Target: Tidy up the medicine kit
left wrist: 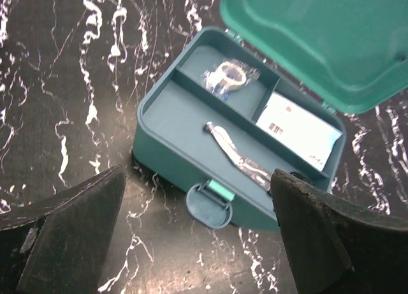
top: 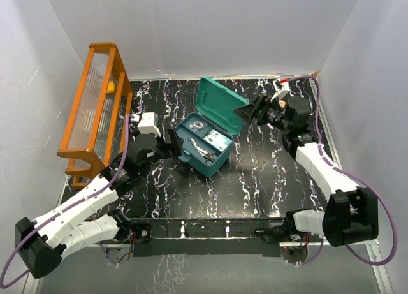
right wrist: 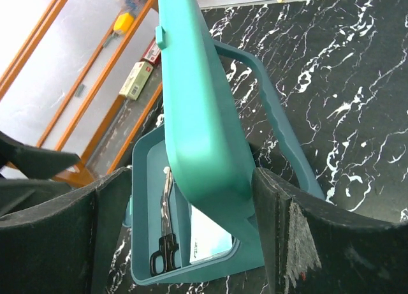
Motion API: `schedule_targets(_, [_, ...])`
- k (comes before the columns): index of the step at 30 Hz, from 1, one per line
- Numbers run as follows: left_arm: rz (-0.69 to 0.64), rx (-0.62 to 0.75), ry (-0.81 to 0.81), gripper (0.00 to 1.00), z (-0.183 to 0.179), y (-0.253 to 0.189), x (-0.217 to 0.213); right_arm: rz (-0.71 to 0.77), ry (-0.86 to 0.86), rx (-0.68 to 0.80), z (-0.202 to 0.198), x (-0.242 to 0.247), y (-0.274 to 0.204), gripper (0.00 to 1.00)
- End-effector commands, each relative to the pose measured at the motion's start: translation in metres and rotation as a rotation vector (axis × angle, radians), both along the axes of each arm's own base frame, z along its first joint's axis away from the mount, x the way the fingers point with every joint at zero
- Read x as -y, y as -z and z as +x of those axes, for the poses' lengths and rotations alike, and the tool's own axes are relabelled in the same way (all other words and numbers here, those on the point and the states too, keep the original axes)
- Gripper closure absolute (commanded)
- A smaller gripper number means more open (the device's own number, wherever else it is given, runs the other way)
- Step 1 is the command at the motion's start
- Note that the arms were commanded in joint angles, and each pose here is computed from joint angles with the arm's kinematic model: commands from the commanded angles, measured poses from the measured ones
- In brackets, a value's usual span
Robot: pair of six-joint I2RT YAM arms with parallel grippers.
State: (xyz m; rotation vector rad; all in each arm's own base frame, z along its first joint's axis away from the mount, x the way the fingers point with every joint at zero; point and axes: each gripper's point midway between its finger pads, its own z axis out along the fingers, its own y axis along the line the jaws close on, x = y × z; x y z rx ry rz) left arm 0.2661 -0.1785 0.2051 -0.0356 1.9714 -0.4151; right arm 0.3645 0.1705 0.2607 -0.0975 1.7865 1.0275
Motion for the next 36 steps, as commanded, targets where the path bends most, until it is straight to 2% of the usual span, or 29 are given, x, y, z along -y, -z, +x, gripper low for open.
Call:
schedule_targets(1, [-0.072, 0.143, 0.003, 0.04, 0.012, -0.06, 0.005, -0.104, -0.004, 0.116, -0.002, -0.01, -0.024, 0.26])
schedule_targets(7, [-0.081, 0.182, -0.014, 0.04, 0.016, -0.08, 0.003, -0.214, -0.049, 0.149, -0.017, -0.033, -0.024, 0.25])
schedule_targets(12, [-0.101, 0.209, -0.033, 0.04, 0.015, -0.09, -0.002, -0.311, -0.162, 0.224, -0.052, -0.056, -0.028, 0.2])
schedule_targets(21, [-0.11, 0.203, -0.087, 0.04, 0.016, -0.087, -0.011, -0.315, -0.316, 0.233, -0.099, -0.064, -0.037, 0.18])
schedule_targets(24, [-0.105, 0.153, -0.101, 0.04, 0.013, -0.072, -0.012, -0.306, -0.254, 0.198, -0.091, -0.06, -0.038, 0.18])
schedule_targets(28, [-0.113, 0.051, -0.1, 0.03, 0.005, -0.043, -0.011, -0.323, -0.122, 0.07, -0.066, -0.051, -0.021, 0.19])
schedule_targets(33, [-0.171, -0.056, -0.031, 0.01, -0.009, -0.017, 0.004, -0.416, 0.013, -0.055, -0.046, -0.051, 0.002, 0.21])
schedule_targets(36, [-0.211, -0.119, -0.053, 0.01, -0.013, -0.001, 0.003, -0.477, 0.109, -0.1, -0.036, -0.052, 0.01, 0.21])
